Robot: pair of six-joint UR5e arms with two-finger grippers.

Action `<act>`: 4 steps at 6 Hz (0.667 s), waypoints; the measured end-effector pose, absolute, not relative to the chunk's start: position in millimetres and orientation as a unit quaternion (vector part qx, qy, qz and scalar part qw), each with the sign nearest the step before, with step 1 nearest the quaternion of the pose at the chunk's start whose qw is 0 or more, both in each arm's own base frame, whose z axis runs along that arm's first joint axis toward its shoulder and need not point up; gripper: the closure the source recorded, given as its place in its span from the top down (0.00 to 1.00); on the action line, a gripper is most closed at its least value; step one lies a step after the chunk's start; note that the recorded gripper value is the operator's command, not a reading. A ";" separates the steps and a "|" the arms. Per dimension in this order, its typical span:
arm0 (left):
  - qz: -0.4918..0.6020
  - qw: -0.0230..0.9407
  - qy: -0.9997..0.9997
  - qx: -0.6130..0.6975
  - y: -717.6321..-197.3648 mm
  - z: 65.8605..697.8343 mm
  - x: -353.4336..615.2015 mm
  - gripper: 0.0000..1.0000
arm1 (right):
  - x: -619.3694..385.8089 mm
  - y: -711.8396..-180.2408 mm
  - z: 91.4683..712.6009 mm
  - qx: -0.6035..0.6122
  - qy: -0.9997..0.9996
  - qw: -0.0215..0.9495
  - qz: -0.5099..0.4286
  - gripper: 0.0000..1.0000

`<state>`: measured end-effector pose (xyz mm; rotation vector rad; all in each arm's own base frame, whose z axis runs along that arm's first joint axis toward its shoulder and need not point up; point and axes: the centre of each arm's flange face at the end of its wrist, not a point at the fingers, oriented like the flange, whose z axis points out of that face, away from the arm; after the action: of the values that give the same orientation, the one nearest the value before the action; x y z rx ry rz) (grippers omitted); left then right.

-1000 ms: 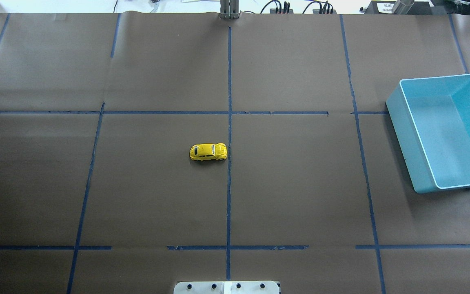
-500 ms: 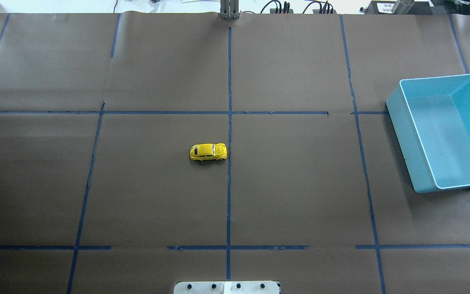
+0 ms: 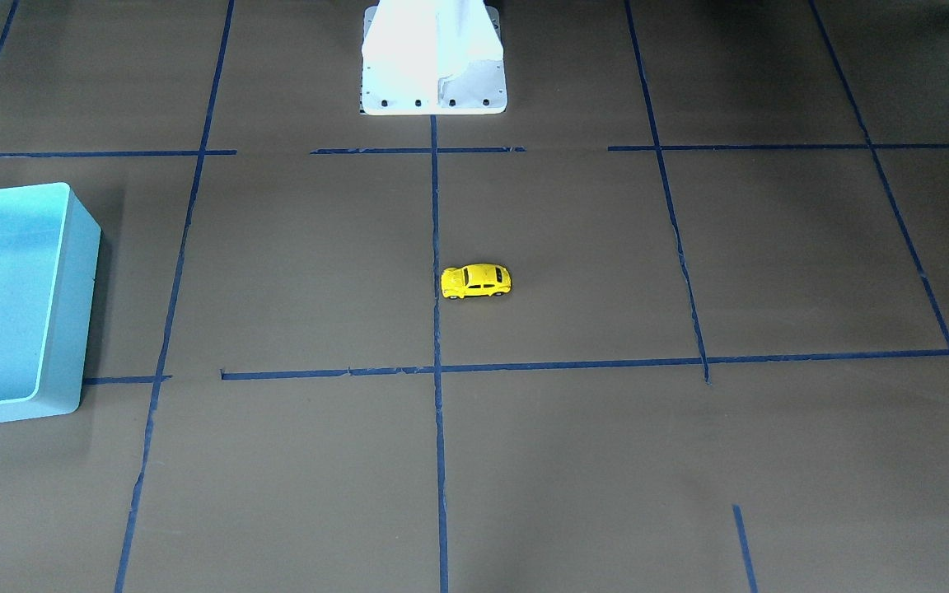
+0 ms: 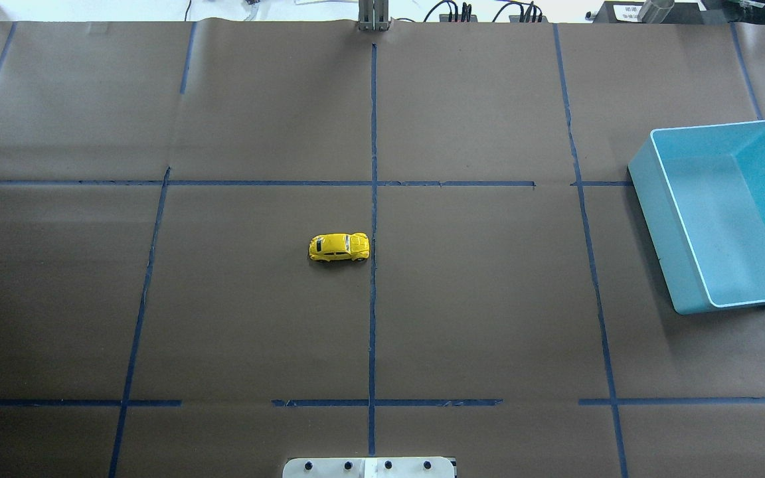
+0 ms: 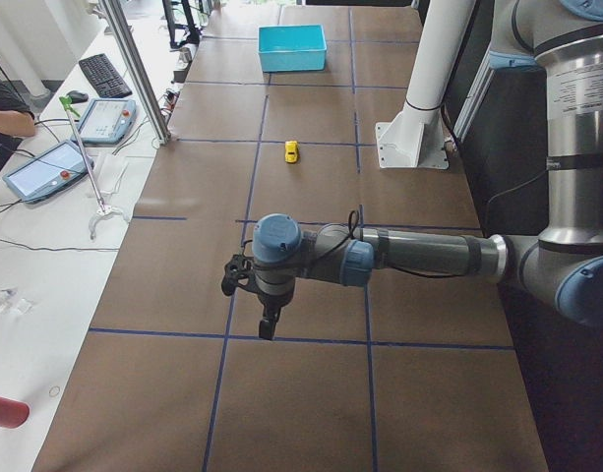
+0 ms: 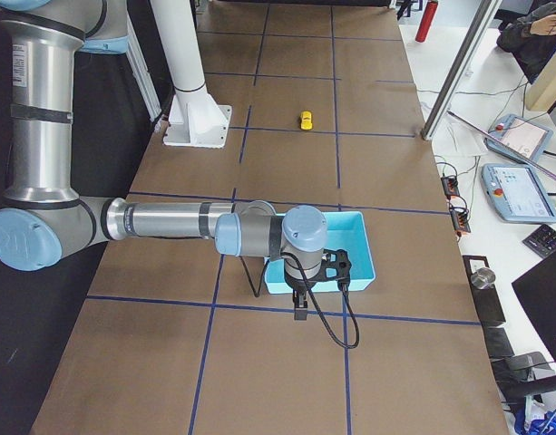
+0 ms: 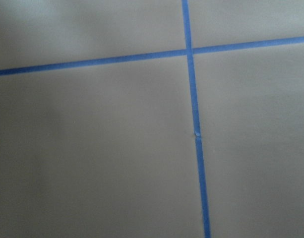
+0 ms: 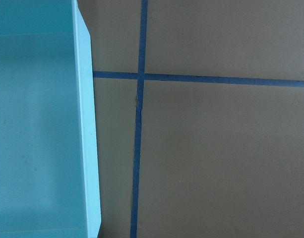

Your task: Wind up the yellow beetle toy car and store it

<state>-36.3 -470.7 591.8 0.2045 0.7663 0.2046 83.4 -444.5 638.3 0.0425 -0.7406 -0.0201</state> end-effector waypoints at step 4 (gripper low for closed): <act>0.320 0.846 0.370 0.213 -562.0 392.4 182.0 1.00 | 83.7 -444.1 637.3 0.022 -0.361 0.932 -0.011 1.00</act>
<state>182.0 -562.0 392.4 0.4504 0.7806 0.6754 83.7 -444.1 637.3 0.0453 -0.7392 -0.0218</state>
